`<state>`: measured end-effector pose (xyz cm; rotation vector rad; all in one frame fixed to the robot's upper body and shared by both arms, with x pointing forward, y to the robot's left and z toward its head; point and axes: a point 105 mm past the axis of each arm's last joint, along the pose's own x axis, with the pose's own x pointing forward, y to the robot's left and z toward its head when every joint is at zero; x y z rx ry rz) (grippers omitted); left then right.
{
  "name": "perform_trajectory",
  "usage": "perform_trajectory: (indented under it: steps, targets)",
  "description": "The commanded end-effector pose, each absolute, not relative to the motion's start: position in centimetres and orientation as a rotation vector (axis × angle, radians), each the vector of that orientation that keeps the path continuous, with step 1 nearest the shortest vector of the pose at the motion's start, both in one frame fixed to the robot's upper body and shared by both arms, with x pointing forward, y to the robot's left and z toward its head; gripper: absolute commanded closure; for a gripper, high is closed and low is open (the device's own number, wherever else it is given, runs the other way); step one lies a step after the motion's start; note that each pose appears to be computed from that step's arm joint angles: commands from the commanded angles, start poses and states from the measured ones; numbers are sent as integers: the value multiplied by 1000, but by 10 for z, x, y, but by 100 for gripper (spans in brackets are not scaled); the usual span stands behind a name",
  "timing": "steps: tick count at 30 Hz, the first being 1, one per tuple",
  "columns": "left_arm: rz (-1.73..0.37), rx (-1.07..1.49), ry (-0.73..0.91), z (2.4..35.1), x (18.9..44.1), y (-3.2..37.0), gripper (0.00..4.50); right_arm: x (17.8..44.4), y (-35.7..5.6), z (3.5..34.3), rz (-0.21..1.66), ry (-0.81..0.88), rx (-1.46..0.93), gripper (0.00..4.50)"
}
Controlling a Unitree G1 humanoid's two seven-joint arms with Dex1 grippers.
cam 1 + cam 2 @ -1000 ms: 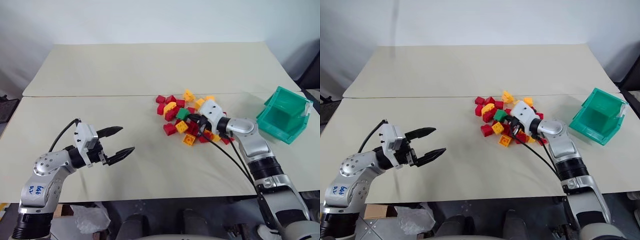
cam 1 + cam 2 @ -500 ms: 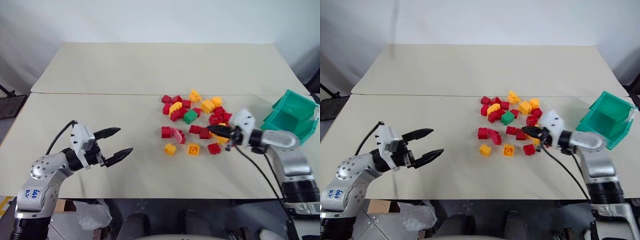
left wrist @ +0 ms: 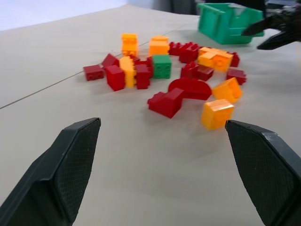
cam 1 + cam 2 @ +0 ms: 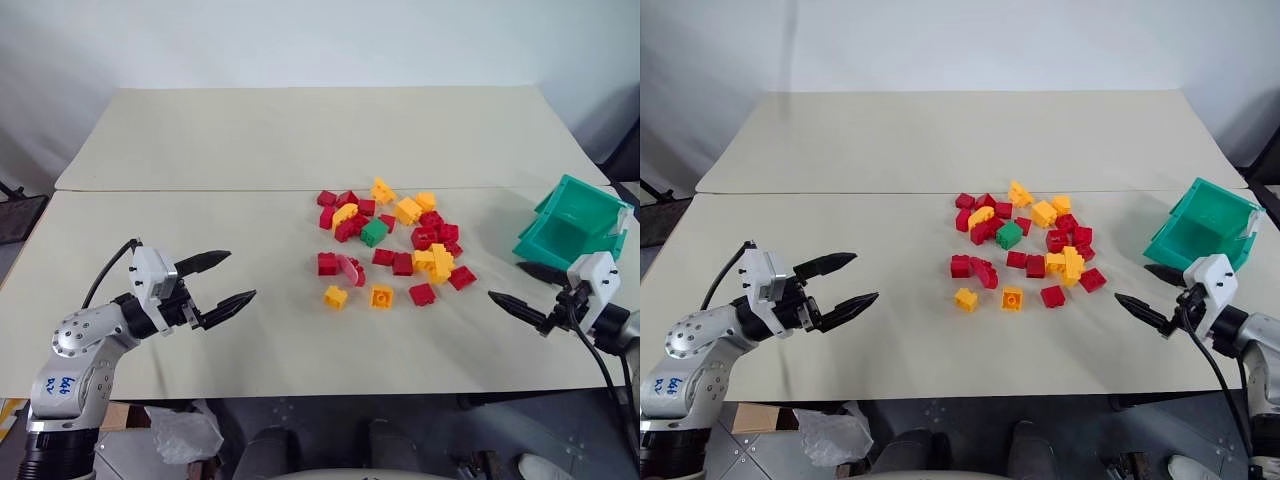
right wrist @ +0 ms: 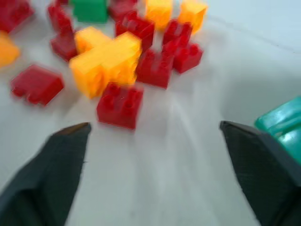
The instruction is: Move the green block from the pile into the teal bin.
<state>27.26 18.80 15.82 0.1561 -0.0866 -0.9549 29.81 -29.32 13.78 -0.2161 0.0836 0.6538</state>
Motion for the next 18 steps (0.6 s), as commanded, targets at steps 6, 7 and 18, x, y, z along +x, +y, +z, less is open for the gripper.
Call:
perform_trajectory:
  steps: [6, 7, 18]
  targets:
    - [-1042, 184, -136, 172, 277, 171, 0, 322, -184, 166, 855, 247, -222, 1]
    - [-1044, 198, -144, 174, 279, 170, 0, 331, -176, 167, 825, 258, -244, 1]
    - [-1014, 214, -155, 177, 280, 171, 0, 398, -124, 159, 633, 219, -401, 1]
